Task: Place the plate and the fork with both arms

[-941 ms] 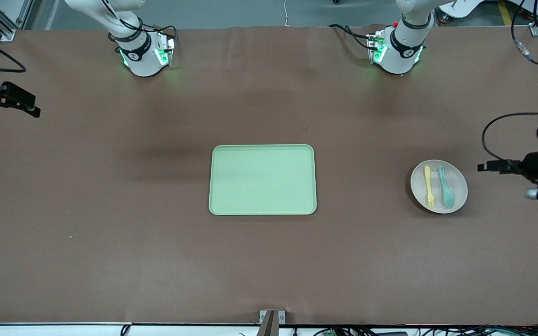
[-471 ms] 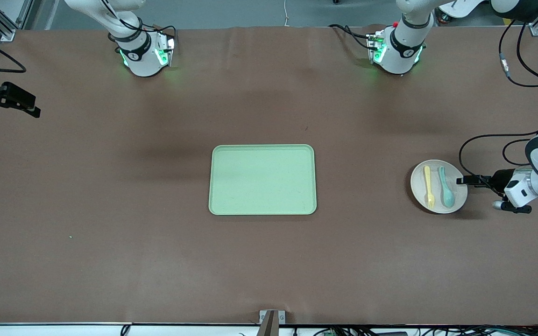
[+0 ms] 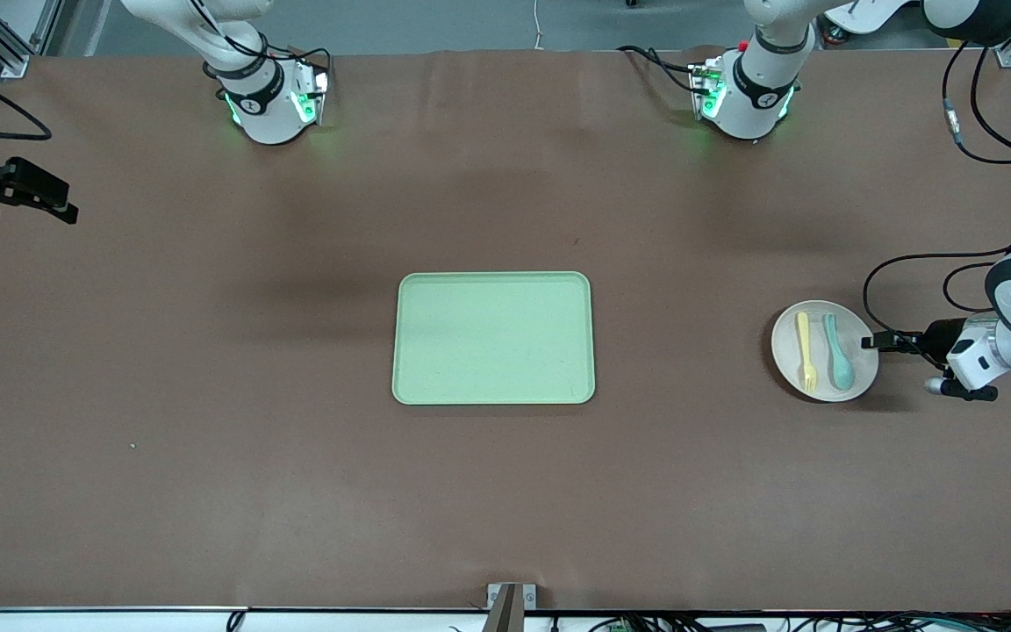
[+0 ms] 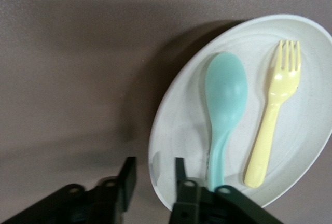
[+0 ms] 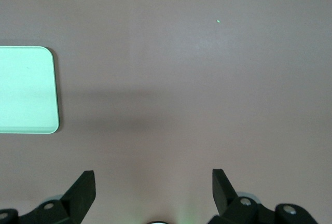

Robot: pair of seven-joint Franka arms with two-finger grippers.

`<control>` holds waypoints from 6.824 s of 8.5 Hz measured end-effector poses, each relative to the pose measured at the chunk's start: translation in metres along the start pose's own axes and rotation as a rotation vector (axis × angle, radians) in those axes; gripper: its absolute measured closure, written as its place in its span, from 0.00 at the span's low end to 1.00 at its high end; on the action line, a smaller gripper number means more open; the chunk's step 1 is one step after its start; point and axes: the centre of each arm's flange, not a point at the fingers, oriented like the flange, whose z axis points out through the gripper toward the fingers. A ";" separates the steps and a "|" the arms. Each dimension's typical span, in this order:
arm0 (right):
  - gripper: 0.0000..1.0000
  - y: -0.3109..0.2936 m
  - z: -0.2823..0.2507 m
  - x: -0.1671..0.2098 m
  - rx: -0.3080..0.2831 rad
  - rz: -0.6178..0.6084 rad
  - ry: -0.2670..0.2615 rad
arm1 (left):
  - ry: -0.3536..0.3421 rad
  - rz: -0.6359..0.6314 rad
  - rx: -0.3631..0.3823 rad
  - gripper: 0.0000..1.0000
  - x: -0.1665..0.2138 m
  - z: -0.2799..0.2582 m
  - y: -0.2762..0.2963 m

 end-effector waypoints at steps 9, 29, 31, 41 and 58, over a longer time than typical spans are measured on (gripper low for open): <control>0.00 -0.001 0.001 0.001 0.000 -0.001 0.001 | 0.083 0.136 0.004 0.95 0.038 -0.025 0.062; 0.01 -0.446 0.330 0.050 0.150 0.068 0.174 | -0.003 -0.017 -0.074 0.93 0.025 0.181 0.501; 0.06 -0.477 0.359 0.036 0.174 0.047 0.209 | -0.004 -0.017 -0.074 0.85 0.025 0.182 0.501; 0.46 -0.564 0.444 -0.030 0.125 0.009 0.184 | 0.400 -0.112 -0.039 0.24 0.051 -0.083 0.390; 0.77 -0.437 0.412 0.026 -0.060 0.063 0.077 | 0.356 -0.027 0.347 0.00 -0.119 -0.343 0.373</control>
